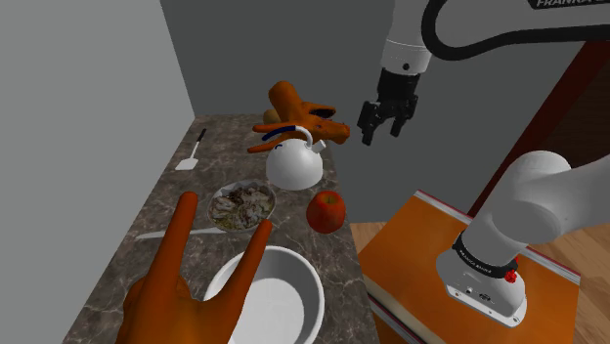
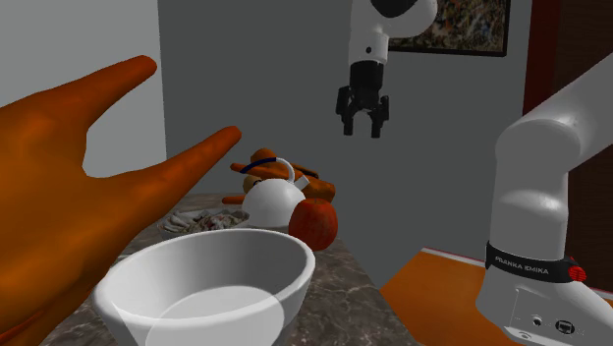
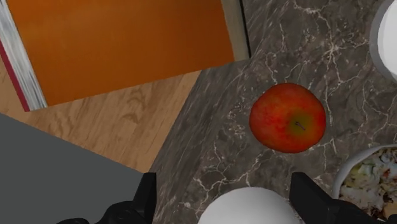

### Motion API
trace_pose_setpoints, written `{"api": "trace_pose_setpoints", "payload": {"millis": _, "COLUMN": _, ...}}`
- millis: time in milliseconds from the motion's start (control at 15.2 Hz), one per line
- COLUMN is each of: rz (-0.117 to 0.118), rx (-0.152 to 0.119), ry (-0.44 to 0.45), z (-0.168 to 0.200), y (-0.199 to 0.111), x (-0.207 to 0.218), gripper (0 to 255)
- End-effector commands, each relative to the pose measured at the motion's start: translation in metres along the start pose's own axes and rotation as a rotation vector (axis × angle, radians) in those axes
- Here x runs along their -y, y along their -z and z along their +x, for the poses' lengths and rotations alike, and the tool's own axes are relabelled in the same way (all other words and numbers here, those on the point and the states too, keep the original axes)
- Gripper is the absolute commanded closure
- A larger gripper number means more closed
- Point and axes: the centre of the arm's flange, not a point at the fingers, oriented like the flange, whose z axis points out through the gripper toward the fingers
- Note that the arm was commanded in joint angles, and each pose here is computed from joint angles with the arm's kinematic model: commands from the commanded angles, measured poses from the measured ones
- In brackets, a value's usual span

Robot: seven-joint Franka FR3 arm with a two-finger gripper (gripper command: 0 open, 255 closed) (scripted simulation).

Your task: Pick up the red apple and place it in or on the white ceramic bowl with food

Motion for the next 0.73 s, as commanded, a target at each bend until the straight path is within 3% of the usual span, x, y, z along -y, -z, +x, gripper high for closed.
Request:
{"api": "trace_pose_setpoints", "payload": {"millis": 0, "rz": 0.006, "rx": -0.006, "ry": -0.028, "z": -0.003, "y": -0.018, "x": 0.023, "gripper": 0}}
{"api": "trace_pose_setpoints", "payload": {"millis": 660, "rz": 0.03, "rx": -0.029, "ry": -0.148, "z": -0.003, "y": -0.091, "x": 0.121, "gripper": 0}}
